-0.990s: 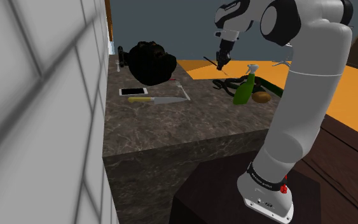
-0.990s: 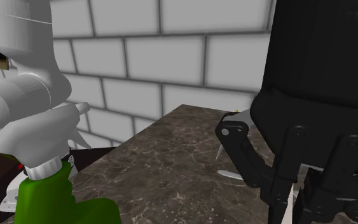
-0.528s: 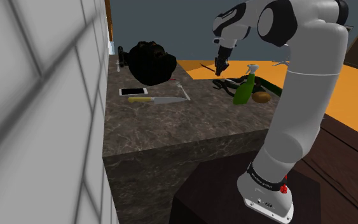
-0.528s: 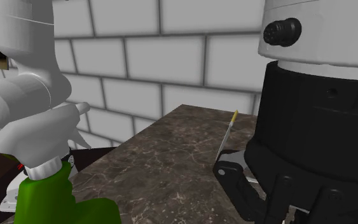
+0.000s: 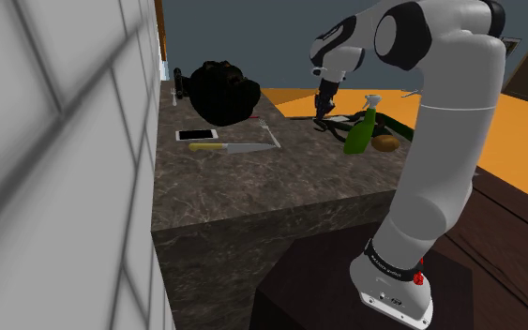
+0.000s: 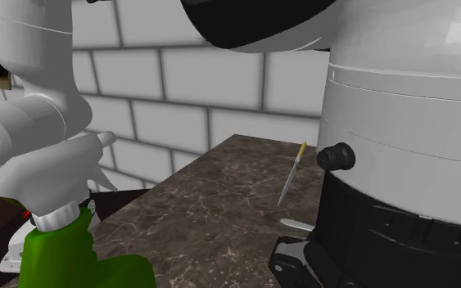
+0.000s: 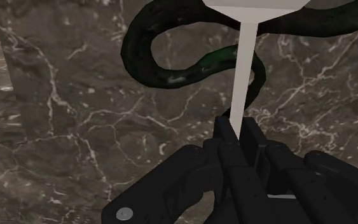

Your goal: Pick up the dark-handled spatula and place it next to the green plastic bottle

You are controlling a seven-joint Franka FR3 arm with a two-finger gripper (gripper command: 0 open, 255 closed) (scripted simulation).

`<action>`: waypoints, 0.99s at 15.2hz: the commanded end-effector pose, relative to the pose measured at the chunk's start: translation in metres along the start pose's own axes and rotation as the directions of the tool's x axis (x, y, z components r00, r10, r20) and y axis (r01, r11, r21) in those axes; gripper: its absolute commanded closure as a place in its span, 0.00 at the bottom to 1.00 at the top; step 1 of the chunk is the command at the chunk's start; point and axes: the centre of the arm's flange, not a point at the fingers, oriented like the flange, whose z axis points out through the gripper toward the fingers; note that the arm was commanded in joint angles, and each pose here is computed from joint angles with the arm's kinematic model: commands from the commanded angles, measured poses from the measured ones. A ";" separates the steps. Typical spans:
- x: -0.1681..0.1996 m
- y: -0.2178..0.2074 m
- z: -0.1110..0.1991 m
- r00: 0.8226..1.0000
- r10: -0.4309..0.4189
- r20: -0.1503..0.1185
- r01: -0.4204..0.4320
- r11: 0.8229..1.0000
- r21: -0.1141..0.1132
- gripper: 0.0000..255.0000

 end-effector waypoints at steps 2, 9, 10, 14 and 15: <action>-0.002 0.001 0.016 1.000 0.000 0.000 0.000 1.000 0.000 1.00; -0.005 0.001 0.051 1.000 0.000 0.000 0.000 1.000 0.000 1.00; -0.005 0.001 0.051 1.000 0.000 0.000 0.000 1.000 0.000 1.00; -0.005 0.001 0.051 1.000 0.000 0.000 0.000 1.000 0.000 1.00; -0.005 0.001 0.051 1.000 0.000 0.000 0.000 1.000 0.000 1.00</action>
